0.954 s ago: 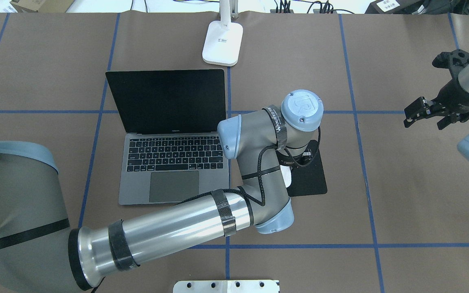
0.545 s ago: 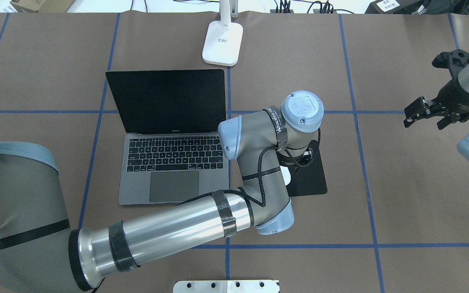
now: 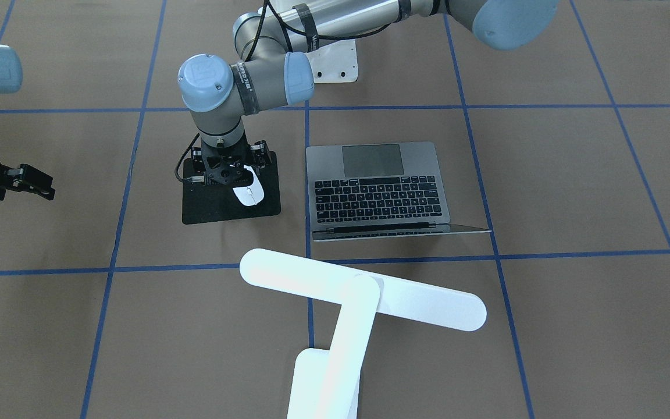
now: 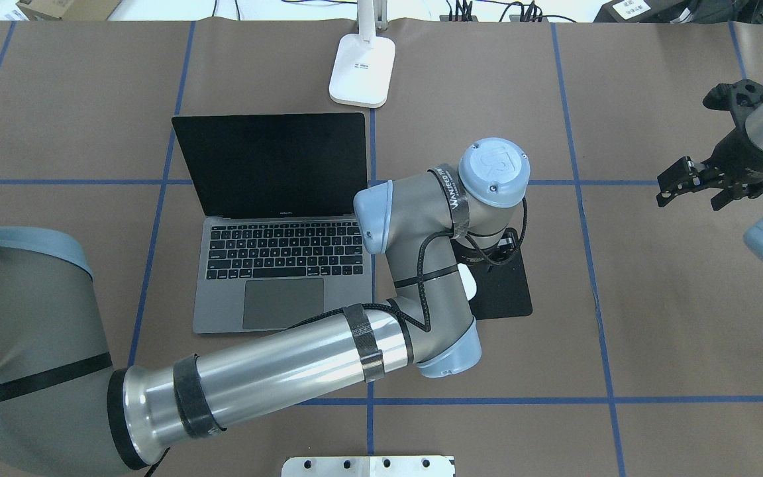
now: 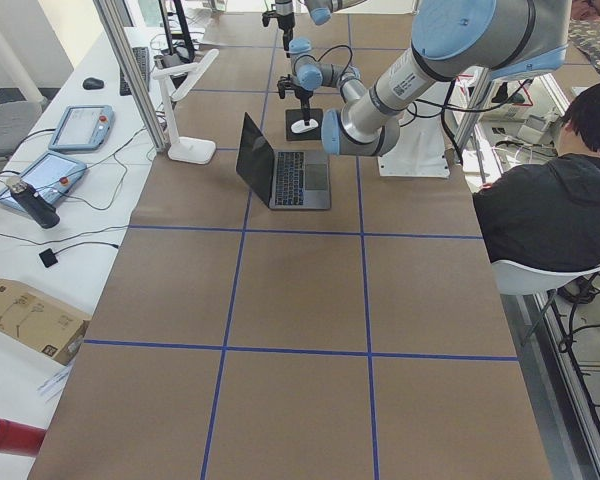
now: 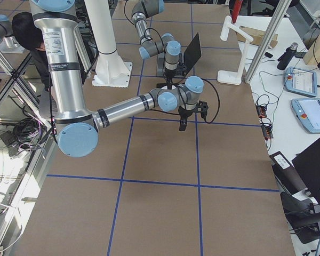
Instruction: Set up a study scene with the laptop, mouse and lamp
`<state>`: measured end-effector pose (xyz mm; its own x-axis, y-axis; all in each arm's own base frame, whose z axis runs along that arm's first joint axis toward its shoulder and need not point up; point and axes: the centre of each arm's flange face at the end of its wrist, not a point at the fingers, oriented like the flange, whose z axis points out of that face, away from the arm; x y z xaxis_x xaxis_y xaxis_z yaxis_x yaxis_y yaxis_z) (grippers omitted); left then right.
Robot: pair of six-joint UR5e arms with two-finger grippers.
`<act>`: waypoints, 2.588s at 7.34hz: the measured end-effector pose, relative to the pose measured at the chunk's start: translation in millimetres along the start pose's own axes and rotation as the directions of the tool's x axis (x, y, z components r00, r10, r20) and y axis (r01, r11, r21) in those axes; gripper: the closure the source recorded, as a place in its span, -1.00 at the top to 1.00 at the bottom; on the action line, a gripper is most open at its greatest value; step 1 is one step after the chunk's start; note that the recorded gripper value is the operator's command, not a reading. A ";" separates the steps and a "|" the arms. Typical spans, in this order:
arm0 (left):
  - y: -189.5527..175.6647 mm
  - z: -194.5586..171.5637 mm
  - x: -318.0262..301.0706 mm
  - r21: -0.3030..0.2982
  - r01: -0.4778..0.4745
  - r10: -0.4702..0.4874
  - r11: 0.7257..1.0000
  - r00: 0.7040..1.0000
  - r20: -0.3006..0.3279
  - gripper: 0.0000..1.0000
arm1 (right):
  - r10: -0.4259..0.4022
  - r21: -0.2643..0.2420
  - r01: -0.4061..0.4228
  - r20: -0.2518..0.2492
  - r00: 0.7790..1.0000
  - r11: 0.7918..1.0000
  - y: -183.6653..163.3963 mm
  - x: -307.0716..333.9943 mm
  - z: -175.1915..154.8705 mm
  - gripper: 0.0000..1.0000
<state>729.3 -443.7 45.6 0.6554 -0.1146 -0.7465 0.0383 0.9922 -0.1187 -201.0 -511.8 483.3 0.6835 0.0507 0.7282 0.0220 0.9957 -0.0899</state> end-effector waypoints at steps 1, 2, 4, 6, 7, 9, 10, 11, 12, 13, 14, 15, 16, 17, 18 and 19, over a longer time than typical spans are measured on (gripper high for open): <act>-7.0 -23.0 -4.1 0.012 0.012 -0.012 1.000 1.000 -0.004 1.00 | -0.010 0.005 0.010 0.002 1.000 1.000 -0.9 2.1 -3.2 0.99; -12.2 -40.5 -19.3 0.023 0.026 -0.026 0.999 1.000 0.004 1.00 | -0.023 0.010 0.023 0.003 1.000 1.000 -1.9 6.1 -6.1 0.99; -21.4 -59.2 -104.9 0.059 0.039 -0.038 0.998 0.999 -0.013 1.00 | -0.036 0.014 0.036 0.003 0.999 0.999 -1.9 23.3 -11.3 0.99; -11.8 -81.1 -226.9 0.091 -0.037 0.038 0.995 0.999 -0.004 1.00 | -0.040 0.013 0.040 0.014 0.999 0.999 2.6 55.6 -18.9 0.99; -3.9 -95.3 -285.5 0.098 -0.128 0.126 0.987 0.992 0.032 1.00 | -0.023 0.017 0.023 0.012 1.000 1.000 5.4 76.0 -23.3 0.99; -11.6 -108.2 -414.9 0.093 -0.247 0.234 0.964 0.963 0.137 1.00 | -0.004 0.031 0.003 0.011 1.000 1.000 17.1 133.5 -36.1 0.99; -25.8 -113.9 -469.1 0.101 -0.246 0.227 0.964 0.959 0.169 1.00 | -0.005 0.039 0.004 0.025 1.000 0.999 25.8 164.2 -45.2 0.99; -40.6 -117.0 -528.1 0.121 -0.248 0.224 0.961 0.957 0.184 1.00 | 0.018 0.058 -0.021 0.051 0.999 0.998 35.0 192.0 -59.6 0.99; -53.4 -122.2 -593.4 0.137 -0.265 0.237 0.954 0.952 0.195 1.00 | 0.047 0.081 -0.053 0.071 0.996 0.995 40.6 212.9 -73.2 0.99; -67.2 -136.1 -660.5 0.131 -0.278 0.250 0.952 0.949 0.193 1.00 | 0.072 0.089 -0.078 0.068 0.995 0.993 41.8 228.7 -75.1 0.99; -85.6 -160.6 -734.7 0.117 -0.283 0.262 0.952 0.951 0.167 1.00 | 0.085 0.097 -0.089 0.045 0.995 0.991 39.4 238.7 -74.0 0.99; -99.6 -182.8 -803.4 0.114 -0.303 0.287 0.946 0.948 0.140 1.00 | 0.082 0.113 -0.084 0.023 0.996 0.990 36.6 242.0 -75.2 0.99; -107.9 -196.0 -861.6 0.117 -0.332 0.316 0.936 0.939 0.132 1.00 | 0.079 0.122 -0.080 0.010 0.997 0.989 36.3 246.9 -72.6 0.99; -111.0 -199.1 -904.2 0.113 -0.332 0.316 0.937 0.939 0.133 1.00 | 0.092 0.114 -0.092 0.001 0.996 0.989 37.7 256.5 -64.8 0.99; -111.3 -194.9 -935.1 0.105 -0.310 0.296 0.945 0.946 0.132 1.00 | 0.111 0.099 -0.109 -0.013 0.994 0.989 40.6 268.0 -55.6 0.99; -111.4 -184.4 -958.0 0.087 -0.283 0.271 0.955 0.954 0.128 1.00 | 0.114 0.086 -0.111 -0.031 0.993 0.990 45.8 278.6 -47.6 0.99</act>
<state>-41.9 -453.5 653.2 0.7319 0.1661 -0.6609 -0.0833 0.9844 0.1551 25.2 -455.7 649.7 0.7036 0.1618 0.6919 -0.1168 0.9868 -0.1119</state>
